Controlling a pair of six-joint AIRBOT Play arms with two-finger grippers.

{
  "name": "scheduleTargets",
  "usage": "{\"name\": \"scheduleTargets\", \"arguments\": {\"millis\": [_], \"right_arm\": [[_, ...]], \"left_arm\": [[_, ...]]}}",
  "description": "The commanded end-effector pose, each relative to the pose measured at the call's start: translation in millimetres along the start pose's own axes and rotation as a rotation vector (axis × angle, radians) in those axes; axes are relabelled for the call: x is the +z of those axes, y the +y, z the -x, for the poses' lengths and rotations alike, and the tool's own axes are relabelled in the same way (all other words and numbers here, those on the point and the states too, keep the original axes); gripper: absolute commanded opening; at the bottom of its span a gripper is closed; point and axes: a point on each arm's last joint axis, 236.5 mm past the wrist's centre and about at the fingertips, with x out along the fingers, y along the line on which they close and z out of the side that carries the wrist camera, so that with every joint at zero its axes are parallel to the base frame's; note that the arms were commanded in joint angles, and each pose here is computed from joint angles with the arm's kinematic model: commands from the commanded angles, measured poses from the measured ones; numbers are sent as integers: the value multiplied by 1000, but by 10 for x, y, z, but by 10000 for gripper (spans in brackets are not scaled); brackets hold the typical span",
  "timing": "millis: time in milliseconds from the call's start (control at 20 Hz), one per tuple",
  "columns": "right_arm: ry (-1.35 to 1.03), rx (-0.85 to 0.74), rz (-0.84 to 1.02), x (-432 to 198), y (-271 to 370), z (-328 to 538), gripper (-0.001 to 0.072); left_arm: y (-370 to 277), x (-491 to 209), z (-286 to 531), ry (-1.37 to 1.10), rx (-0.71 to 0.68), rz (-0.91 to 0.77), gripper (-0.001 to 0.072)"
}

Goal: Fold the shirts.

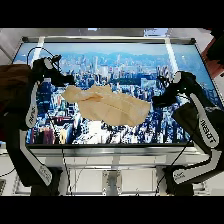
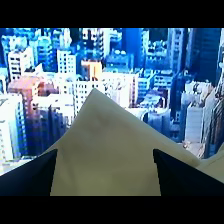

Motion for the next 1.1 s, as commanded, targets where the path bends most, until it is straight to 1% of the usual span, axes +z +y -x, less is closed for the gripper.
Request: {"name": "scheduleTargets", "arguments": {"millis": [0, 200, 250, 300, 450, 500, 750, 850, 950, 1000, 1050], "right_arm": [[-64, 127, -13, 117, 322, 97, 390], [-95, 188, -27, 193, 462, 126, 390], [-95, 192, -27, 194, 470, 127, 390], [-95, 192, -28, 193, 472, 128, 390], [-90, 206, -29, 182, 504, 133, 389], [-87, 213, -30, 175, 520, 137, 389], [-2, 232, -8, -30, 578, 134, 389], [56, 203, 55, -173, 564, 110, 389], [94, 112, 85, -252, 416, 70, 390], [94, 123, 85, -255, 448, 64, 391], [97, 184, 79, -271, 587, 55, 391]], "left_arm": [[35, -10, -155, 5, -16, -1, 703], [11, 5, -191, -3, -29, -20, 699], [-41, 10, -188, -5, -51, -21, 677], [-116, 8, -184, -5, -82, -27, 597], [-400, 0, -143, -7, -204, -61, 188], [-467, -12, -128, -3, -233, -67, 22], [-604, -228, 49, 108, -288, -105, 12], [-665, -131, 259, 91, -296, -128, 12], [-726, 33, 526, 35, -294, -140, 12], [-755, 120, 669, -5, -291, -149, 12], [-779, 190, 791, -41, -288, -156, 12]]}}
